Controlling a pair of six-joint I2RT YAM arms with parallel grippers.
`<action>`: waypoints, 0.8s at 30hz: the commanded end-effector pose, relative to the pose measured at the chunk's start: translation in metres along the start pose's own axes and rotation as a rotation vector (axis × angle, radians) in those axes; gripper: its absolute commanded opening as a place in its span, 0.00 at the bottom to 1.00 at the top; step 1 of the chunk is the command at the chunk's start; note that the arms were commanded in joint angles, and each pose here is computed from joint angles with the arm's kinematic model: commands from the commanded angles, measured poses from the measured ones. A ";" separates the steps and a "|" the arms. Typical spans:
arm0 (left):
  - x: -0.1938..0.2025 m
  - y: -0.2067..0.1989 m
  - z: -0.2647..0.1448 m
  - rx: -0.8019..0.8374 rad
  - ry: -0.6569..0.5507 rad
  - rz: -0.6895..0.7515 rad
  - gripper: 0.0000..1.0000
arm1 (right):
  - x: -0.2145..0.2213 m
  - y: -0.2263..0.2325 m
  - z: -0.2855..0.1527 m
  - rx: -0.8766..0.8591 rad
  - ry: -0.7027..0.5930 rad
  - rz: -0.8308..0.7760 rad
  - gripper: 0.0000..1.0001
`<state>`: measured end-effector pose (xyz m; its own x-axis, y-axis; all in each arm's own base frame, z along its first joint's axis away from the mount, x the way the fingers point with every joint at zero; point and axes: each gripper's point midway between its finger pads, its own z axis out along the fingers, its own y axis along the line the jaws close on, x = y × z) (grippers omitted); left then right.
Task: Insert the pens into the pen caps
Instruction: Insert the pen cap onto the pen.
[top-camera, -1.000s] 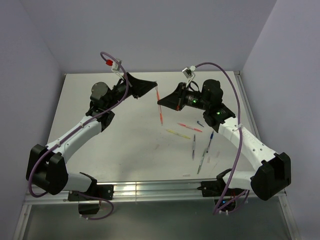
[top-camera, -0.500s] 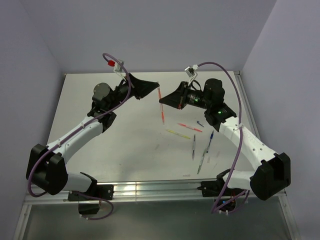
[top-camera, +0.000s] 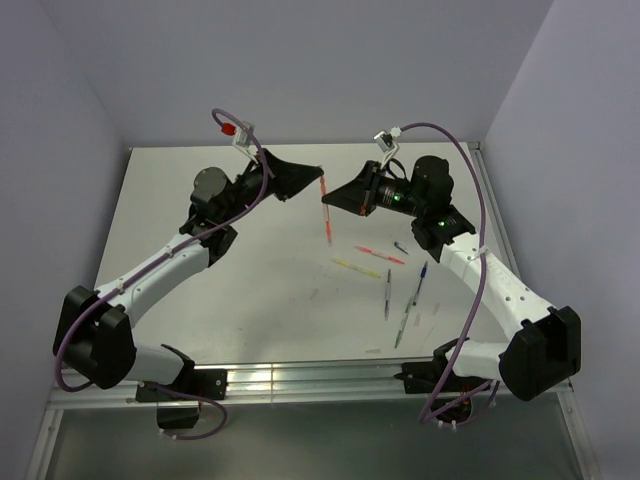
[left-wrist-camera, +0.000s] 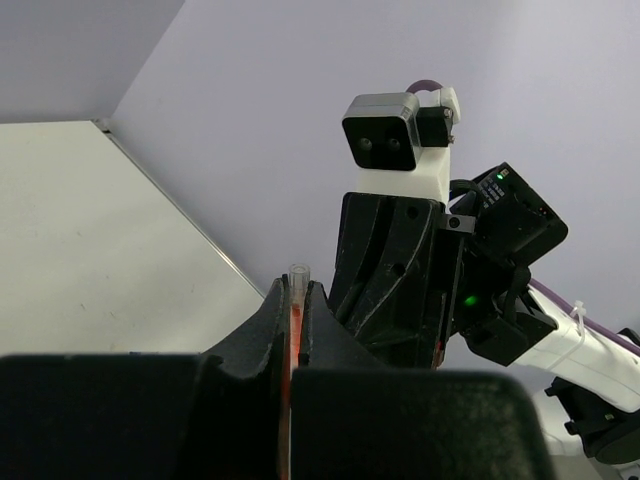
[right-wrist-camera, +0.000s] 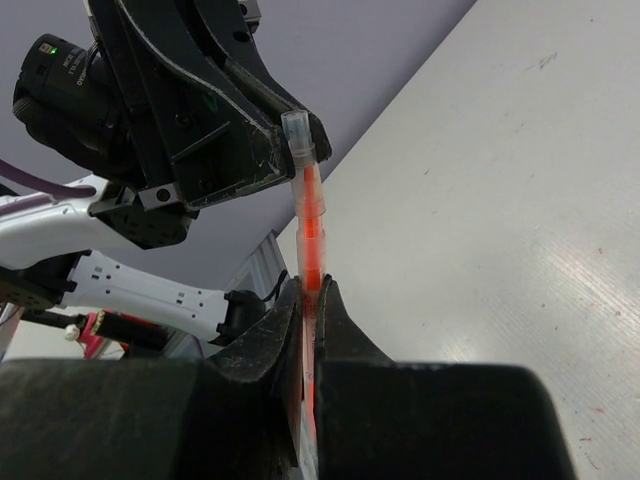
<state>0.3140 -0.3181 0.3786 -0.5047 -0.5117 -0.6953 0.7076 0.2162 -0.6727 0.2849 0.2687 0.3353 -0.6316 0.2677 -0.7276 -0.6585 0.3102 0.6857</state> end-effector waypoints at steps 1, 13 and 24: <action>0.012 -0.021 0.004 0.072 0.054 0.031 0.00 | -0.039 0.003 -0.006 0.033 -0.146 -0.085 0.00; 0.029 -0.022 -0.004 0.030 0.083 0.083 0.00 | -0.044 -0.003 -0.012 0.076 -0.175 -0.095 0.00; 0.041 -0.023 -0.012 0.046 0.124 0.071 0.00 | -0.051 -0.012 -0.017 0.149 -0.204 -0.129 0.00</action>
<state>0.3123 -0.3223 0.3699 -0.4421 -0.5023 -0.7431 0.7171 0.2998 -0.6292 0.2865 0.2607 0.3262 -0.6252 0.2605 -0.7357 -0.6420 0.3642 0.6746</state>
